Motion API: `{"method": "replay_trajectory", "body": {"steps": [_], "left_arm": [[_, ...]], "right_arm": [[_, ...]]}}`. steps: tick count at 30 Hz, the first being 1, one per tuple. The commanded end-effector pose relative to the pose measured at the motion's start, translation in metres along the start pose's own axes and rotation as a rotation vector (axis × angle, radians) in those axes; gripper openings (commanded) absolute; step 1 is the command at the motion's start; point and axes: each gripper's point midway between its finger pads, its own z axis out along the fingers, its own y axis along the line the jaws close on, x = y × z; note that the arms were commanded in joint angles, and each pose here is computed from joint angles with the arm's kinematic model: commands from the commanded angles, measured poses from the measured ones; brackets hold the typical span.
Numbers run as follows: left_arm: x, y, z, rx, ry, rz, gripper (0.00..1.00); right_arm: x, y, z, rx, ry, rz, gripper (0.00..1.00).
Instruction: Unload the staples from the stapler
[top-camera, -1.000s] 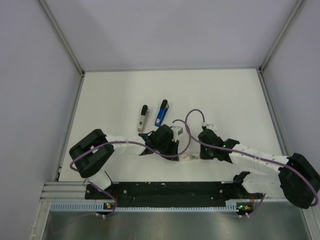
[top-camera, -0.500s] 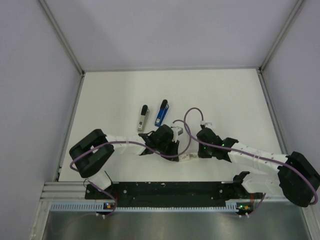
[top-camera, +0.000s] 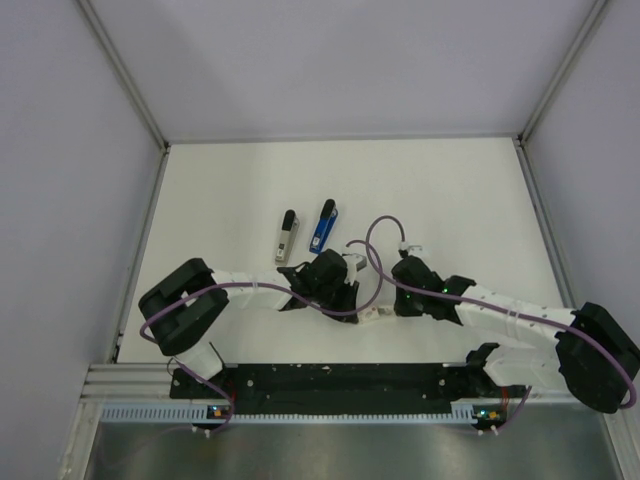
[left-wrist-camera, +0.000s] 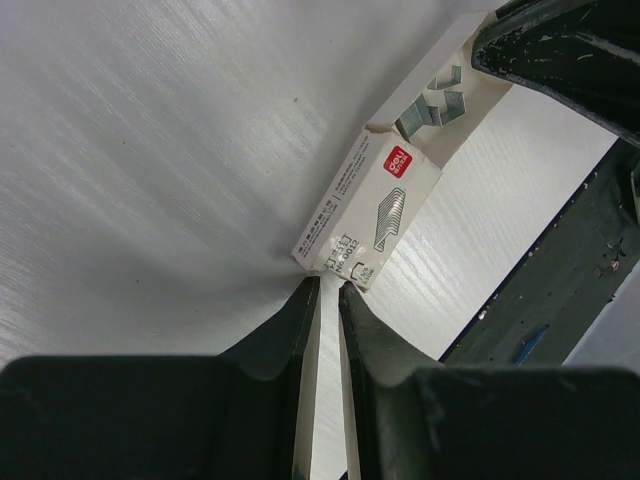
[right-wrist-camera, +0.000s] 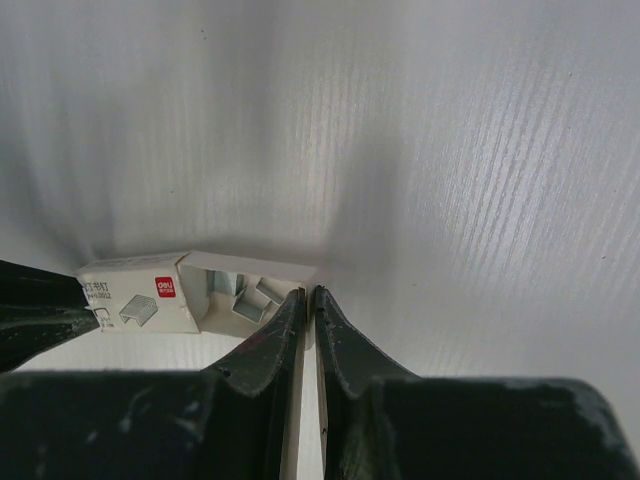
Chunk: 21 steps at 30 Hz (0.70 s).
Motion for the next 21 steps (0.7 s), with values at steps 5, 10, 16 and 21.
{"method": "replay_trajectory", "body": {"steps": [5,10,16,21], "left_arm": [[-0.019,-0.011,0.000,0.025,-0.043,0.073,0.19],[-0.021,-0.013,0.000,0.036,-0.040,0.097,0.19],[-0.015,-0.014,0.004,0.057,-0.015,0.113,0.19],[-0.012,-0.013,0.006,0.063,-0.006,0.109,0.18]], "right_arm": [[0.002,0.004,-0.003,-0.026,-0.023,-0.008,0.09],[0.008,0.001,-0.004,-0.025,-0.023,-0.014,0.09],[0.008,0.006,-0.005,-0.037,-0.030,-0.027,0.09],[0.007,0.009,-0.005,-0.047,-0.036,-0.040,0.09]]}}
